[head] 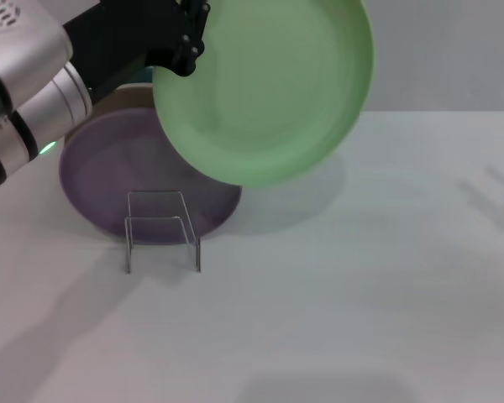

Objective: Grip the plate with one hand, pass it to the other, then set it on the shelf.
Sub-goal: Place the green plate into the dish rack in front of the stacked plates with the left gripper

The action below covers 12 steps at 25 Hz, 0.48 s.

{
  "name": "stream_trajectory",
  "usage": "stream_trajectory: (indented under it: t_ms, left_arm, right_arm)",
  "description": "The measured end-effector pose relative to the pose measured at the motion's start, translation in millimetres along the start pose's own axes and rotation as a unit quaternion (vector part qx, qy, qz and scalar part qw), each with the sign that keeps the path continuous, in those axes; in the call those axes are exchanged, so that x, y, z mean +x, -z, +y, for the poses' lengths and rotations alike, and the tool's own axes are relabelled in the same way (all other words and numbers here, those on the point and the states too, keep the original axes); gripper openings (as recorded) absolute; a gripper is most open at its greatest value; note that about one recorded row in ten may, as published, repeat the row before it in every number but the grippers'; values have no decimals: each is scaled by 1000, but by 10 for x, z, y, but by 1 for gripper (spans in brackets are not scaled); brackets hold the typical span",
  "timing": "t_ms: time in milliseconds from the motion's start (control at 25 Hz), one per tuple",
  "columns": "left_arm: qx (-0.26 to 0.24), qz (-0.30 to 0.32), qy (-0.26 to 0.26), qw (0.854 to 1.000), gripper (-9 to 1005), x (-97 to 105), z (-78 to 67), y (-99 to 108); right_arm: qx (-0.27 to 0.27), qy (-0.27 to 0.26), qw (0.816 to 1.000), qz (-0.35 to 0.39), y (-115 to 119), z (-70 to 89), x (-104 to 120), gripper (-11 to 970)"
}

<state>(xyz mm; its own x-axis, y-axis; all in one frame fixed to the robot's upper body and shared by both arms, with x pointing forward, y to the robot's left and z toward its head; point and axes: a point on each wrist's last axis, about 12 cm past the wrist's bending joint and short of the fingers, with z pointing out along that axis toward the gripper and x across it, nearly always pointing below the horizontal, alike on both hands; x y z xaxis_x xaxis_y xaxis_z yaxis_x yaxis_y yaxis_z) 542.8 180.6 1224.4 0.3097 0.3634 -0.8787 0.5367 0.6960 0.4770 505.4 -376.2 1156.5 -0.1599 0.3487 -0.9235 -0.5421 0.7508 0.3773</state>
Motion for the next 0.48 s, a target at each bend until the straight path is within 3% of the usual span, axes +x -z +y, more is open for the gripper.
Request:
stream_trajectory:
  t_ms: [200,320,480]
  left_arm:
    - [-10,-36,-70,997,55,-8,-50,47]
    - [-9,-63,-148,987,54,30,-197,76]
    - [-18,-114,-162,980,53,99,-271,162]
  right_arm:
    - [3,-6,1000,3,19,-20,54,750]
    - [-4,-7,1000,5,17,-4,67,750]
    - [-11,-8,1000,7,23,11,73,750]
